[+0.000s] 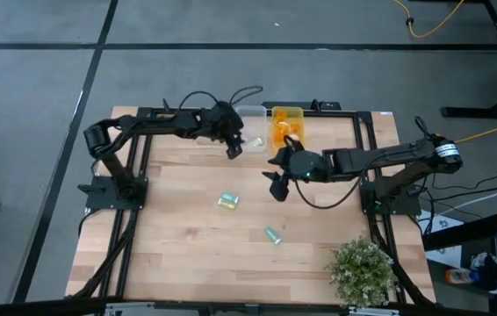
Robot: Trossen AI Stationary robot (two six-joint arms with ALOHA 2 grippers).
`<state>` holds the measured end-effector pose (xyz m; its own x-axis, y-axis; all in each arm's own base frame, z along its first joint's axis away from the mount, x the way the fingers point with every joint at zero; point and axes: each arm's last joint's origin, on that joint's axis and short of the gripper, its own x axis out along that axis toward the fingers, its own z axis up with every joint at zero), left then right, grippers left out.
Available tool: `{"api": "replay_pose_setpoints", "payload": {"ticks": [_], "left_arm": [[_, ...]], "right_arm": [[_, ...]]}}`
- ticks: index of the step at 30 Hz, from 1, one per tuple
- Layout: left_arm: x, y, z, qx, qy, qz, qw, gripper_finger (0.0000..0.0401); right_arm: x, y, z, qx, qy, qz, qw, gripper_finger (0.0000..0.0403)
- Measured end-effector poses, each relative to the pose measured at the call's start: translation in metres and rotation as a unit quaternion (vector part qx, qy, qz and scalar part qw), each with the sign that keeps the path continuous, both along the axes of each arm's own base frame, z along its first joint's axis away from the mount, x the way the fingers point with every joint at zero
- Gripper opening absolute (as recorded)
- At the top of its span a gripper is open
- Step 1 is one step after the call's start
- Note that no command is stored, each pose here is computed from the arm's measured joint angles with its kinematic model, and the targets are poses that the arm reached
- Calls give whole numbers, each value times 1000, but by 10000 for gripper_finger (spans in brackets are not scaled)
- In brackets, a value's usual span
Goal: Pick and place medicine bottles into bin by pill shape (circle, oval)
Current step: Put the small blue pill bottle into the transparent bin
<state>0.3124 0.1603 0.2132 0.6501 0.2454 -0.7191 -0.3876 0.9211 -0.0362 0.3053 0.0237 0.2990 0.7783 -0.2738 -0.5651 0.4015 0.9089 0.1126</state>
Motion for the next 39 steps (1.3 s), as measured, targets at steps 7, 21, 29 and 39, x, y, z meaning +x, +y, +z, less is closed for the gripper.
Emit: {"api": "replay_pose_setpoints", "payload": {"ticks": [7, 21, 29, 39], "left_arm": [[-14, -50, 19, -14, 74, -93, 993, 159], [-26, -113, -21, -14, 139, -207, 968, 159], [-32, -131, -46, -23, 121, -208, 970, 159], [-32, -152, -57, 1, 89, -230, 969, 159]], "right_arm": [[-14, 19, -16, 47, 79, -20, 996, 209], [-12, 53, -50, 106, 162, -30, 981, 209], [-4, 61, -72, 94, 197, -29, 975, 209], [-1, 61, -79, 90, 207, -30, 974, 209]]}}
